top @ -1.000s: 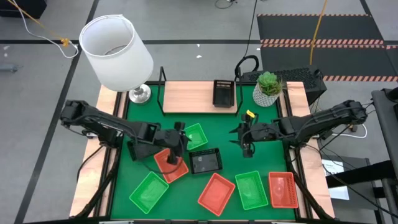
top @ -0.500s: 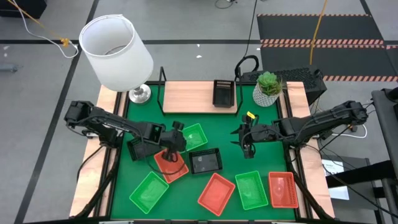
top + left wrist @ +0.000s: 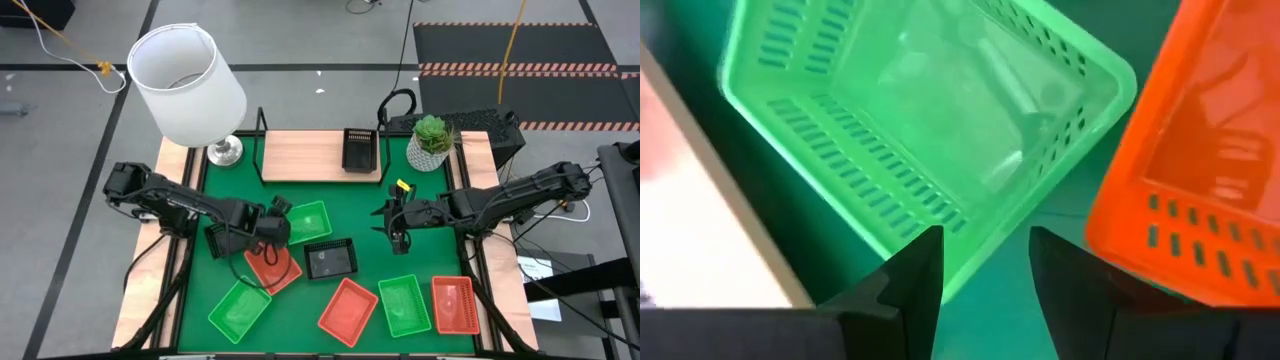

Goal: Stack baskets on shelf by color
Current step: Put the top green bin on the shelf

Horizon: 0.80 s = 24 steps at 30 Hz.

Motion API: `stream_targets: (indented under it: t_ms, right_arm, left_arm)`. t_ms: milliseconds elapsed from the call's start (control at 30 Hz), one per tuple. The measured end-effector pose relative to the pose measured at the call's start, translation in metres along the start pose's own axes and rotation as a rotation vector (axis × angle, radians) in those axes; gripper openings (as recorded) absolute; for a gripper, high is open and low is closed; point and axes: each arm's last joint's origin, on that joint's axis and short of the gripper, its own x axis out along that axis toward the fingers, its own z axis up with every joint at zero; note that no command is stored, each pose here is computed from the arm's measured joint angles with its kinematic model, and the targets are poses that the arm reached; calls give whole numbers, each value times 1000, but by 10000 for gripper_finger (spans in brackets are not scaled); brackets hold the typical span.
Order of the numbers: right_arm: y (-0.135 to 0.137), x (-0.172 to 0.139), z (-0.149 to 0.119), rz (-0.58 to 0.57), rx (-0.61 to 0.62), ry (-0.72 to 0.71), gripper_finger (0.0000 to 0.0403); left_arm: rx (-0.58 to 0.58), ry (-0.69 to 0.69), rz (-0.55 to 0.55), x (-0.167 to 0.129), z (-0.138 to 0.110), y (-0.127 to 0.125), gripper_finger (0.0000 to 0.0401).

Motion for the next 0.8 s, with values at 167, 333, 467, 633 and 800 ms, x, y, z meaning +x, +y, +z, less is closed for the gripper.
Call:
stream_targets:
  t_ms: [167, 333, 467, 633, 800]
  right_arm:
    - [0, 0, 0, 0, 0, 0, 165]
    - [0, 0, 0, 0, 0, 0, 165]
    - [0, 0, 0, 0, 0, 0, 165]
    - [0, 0, 0, 1, 0, 0, 165]
    - [0, 0, 0, 1, -1, 6, 165]
  left_arm:
    - [98, 7, 40, -2, 3, -2, 152]
    - [156, 18, 38, -1, 1, -1, 152]
    - [192, 23, 35, -1, 0, 0, 152]
    - [226, 27, 10, 7, -1, 2, 152]
    - [246, 23, 6, 11, 0, 3, 131]
